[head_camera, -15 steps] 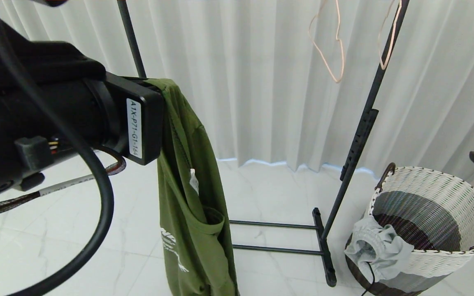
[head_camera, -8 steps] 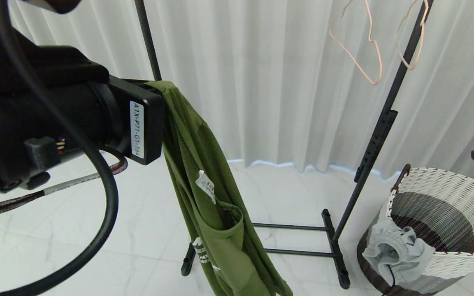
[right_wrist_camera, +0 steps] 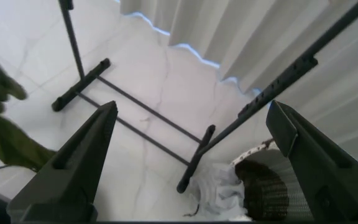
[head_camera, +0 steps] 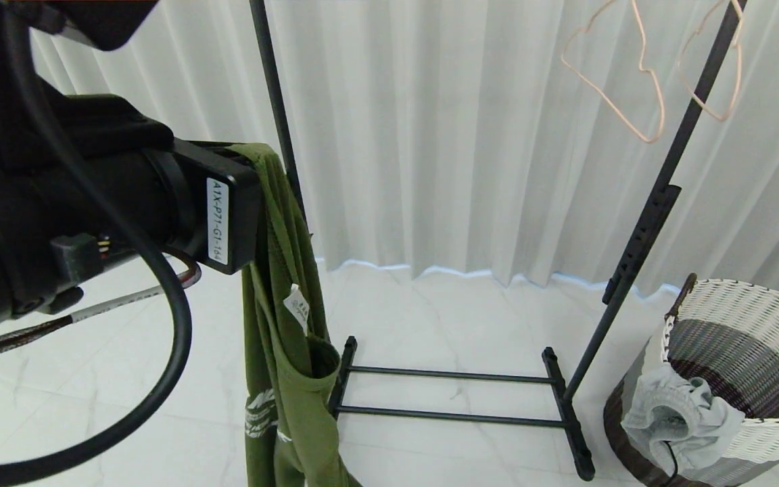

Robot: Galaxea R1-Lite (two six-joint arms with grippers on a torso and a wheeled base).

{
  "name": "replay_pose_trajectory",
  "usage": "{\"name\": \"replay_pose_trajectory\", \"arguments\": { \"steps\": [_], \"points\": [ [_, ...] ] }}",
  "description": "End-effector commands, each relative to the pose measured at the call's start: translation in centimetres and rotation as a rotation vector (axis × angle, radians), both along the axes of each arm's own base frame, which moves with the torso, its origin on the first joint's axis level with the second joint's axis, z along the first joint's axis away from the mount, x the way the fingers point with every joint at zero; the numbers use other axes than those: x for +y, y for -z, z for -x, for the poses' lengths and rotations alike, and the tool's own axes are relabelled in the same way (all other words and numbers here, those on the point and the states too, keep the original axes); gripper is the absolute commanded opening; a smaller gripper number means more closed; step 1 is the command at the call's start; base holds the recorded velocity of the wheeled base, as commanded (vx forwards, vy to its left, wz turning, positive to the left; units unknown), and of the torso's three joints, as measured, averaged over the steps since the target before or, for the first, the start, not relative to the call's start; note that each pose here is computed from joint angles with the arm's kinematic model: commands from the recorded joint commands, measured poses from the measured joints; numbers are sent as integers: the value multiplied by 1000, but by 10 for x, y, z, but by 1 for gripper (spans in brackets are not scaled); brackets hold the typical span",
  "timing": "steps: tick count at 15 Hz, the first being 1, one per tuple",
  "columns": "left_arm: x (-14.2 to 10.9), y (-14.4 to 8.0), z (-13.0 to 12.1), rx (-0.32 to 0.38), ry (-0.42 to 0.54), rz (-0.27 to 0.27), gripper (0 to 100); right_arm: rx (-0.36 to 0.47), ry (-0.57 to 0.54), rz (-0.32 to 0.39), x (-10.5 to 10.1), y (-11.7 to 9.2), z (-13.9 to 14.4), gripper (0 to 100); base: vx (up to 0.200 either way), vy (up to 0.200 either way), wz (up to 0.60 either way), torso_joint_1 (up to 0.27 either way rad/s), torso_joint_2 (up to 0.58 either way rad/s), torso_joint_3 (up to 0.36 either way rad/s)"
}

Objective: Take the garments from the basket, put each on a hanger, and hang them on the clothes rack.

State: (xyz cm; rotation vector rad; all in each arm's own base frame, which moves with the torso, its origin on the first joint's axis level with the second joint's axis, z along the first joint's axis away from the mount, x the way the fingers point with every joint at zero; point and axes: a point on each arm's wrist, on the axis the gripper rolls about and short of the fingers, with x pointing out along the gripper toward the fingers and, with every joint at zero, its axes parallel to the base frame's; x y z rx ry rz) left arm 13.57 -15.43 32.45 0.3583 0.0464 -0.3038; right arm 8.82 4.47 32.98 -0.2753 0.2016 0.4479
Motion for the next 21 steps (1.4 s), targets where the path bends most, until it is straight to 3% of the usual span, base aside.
{"name": "replay_pose_trajectory", "arguments": {
  "steps": [1, 4, 7, 10, 12, 15, 21],
  "points": [
    [0, 0, 0, 1, 0, -1, 0, 6, 20, 4, -1, 1, -3, 100, 200, 0, 0, -2, 2, 12],
    [-2, 2, -1, 6, 1, -7, 0, 3, 121, 37, -9, 2, -9, 100, 200, 0, 0, 6, 4, -1],
    [-2, 4, -2, 10, 1, -12, 0, 5, 270, 118, -23, 5, -19, 100, 0, 0, 0, 0, 0, 0],
    [-1, 4, -1, 9, 0, -15, 0, 31, 336, 162, -31, 15, -21, 100, 0, 0, 0, 0, 0, 0],
    [0, 3, -1, 0, 1, -35, 0, 43, 335, 155, -32, 20, -19, 100, 0, 0, 0, 0, 0, 0],
    [1, 3, -1, -1, -2, -36, 0, 57, 346, 78, -31, 23, -20, 100, 0, 0, 0, 9, -41, -22],
    [1, 3, -1, -8, -3, -60, 0, 40, 361, 20, -31, 19, -21, 100, 0, 0, 0, 115, -376, -254]
  ]
}}
